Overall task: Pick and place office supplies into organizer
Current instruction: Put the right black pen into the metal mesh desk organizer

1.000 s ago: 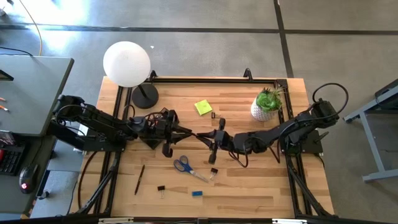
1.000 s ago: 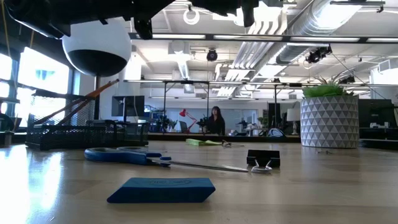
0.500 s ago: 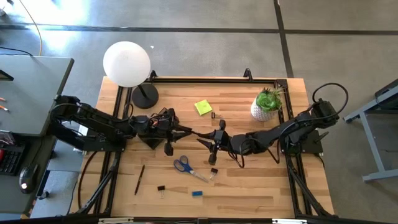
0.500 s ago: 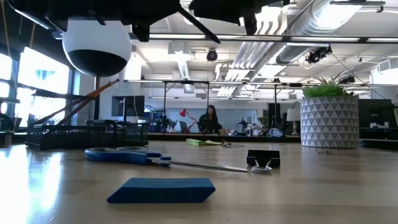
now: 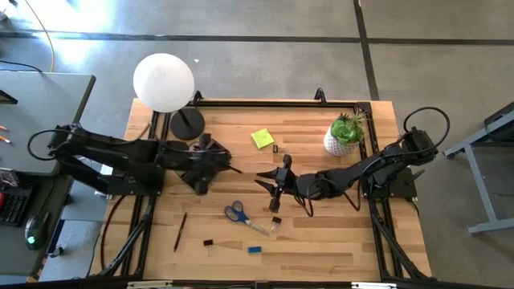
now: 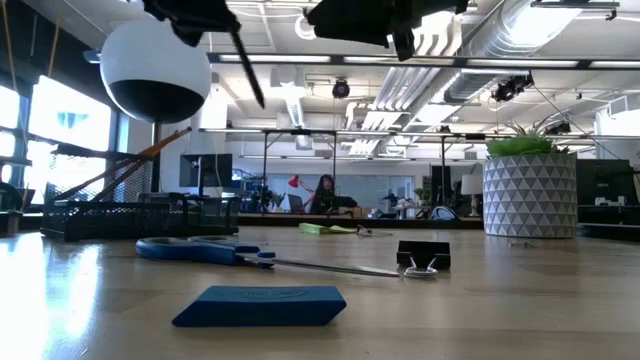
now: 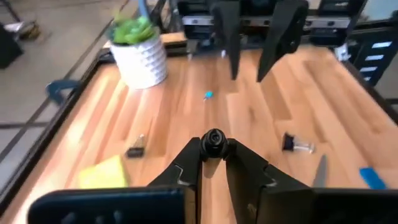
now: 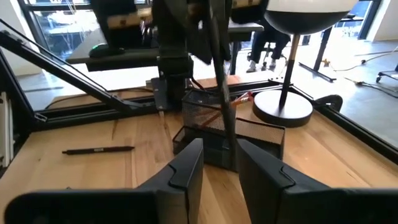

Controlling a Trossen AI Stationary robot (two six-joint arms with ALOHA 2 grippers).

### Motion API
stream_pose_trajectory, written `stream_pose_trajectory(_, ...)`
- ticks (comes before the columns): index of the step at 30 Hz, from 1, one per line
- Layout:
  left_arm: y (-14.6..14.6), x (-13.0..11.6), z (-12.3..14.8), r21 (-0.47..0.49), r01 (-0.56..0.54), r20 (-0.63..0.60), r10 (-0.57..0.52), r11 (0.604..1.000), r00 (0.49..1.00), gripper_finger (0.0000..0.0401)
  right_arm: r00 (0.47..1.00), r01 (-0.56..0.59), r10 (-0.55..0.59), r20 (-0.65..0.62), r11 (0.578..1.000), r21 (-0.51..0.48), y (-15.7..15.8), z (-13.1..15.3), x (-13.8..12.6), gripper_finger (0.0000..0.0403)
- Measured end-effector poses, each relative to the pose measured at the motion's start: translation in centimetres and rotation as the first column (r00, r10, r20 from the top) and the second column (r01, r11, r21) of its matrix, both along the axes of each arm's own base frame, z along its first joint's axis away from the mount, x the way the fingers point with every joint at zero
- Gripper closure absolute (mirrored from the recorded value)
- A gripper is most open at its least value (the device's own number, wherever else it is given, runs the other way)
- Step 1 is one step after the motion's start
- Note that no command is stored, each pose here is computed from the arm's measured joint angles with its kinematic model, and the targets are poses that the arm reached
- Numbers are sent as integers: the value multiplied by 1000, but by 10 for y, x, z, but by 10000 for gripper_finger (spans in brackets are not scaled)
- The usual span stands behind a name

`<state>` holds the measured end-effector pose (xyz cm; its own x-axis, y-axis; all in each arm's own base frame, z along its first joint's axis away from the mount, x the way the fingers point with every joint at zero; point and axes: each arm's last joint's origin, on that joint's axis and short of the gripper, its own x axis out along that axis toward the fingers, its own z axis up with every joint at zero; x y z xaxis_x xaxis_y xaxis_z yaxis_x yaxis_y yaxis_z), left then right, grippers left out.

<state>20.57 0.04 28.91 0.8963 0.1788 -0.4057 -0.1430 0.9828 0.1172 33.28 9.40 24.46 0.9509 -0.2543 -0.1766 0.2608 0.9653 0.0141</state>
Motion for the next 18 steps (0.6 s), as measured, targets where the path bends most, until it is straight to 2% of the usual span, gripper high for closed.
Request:
stream_pose_trajectory(3, 2, -23, 6, -11, -52, -41, 52, 999, 998, 372, 1000, 20, -20, -3, 1000, -22, -1, 0, 0, 311)
stream_pose_trajectory(12, 7, -82, 21, -75, -240, 14, 242, 968, 970, 369, 997, 78, -78, -2, 996, -52, -5, 3, -2, 313)
stream_pose_trajectory(16, 8, -97, 20, -98, -290, -81, 283, 952, 956, 369, 997, 82, -82, 0, 995, -51, -6, 4, -2, 313)
stream_pose_trajectory(18, 9, -104, 22, -101, -344, -156, 327, 934, 932, 367, 997, 81, -82, -2, 995, -49, -6, 3, -2, 313)
